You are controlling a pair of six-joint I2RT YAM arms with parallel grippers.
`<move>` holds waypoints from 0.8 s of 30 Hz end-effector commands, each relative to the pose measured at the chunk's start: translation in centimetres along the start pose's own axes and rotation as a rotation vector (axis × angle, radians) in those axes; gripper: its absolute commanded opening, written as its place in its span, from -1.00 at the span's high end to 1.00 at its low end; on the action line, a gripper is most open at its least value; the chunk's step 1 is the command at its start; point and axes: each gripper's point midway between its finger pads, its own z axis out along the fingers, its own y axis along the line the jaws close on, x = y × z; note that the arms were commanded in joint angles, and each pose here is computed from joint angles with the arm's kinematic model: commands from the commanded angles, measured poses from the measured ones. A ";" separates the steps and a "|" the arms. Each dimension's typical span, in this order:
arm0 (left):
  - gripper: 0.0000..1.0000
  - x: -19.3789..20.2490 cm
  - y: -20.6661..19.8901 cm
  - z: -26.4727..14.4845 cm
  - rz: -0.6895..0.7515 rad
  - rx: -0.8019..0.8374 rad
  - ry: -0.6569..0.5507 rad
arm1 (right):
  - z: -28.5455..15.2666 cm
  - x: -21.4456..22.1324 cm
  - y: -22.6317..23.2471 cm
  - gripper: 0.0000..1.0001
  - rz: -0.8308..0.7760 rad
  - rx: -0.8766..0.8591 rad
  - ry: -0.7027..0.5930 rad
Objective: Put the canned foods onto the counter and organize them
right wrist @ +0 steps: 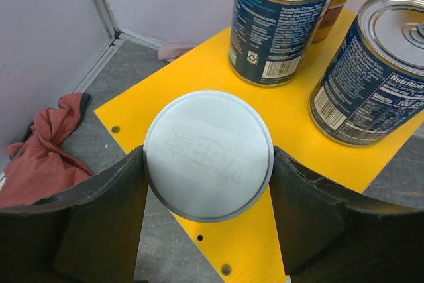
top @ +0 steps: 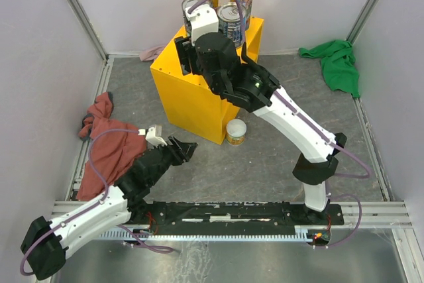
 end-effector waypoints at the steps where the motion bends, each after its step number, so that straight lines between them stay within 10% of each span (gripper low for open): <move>1: -0.32 -2.1 -3.0 0.1 -0.044 0.080 -0.046 | -0.1 -3.2 -1.1 0.97 0.087 -0.001 -0.080; 14: -0.32 -2.2 -2.9 0.1 -0.042 0.078 -0.052 | 2.8 -2.2 -0.7 0.89 0.100 -0.019 -0.063; 24: -0.31 -2.0 -2.8 0.2 -0.037 0.073 -0.047 | 5.2 0.0 -0.8 0.43 0.102 -0.017 -0.015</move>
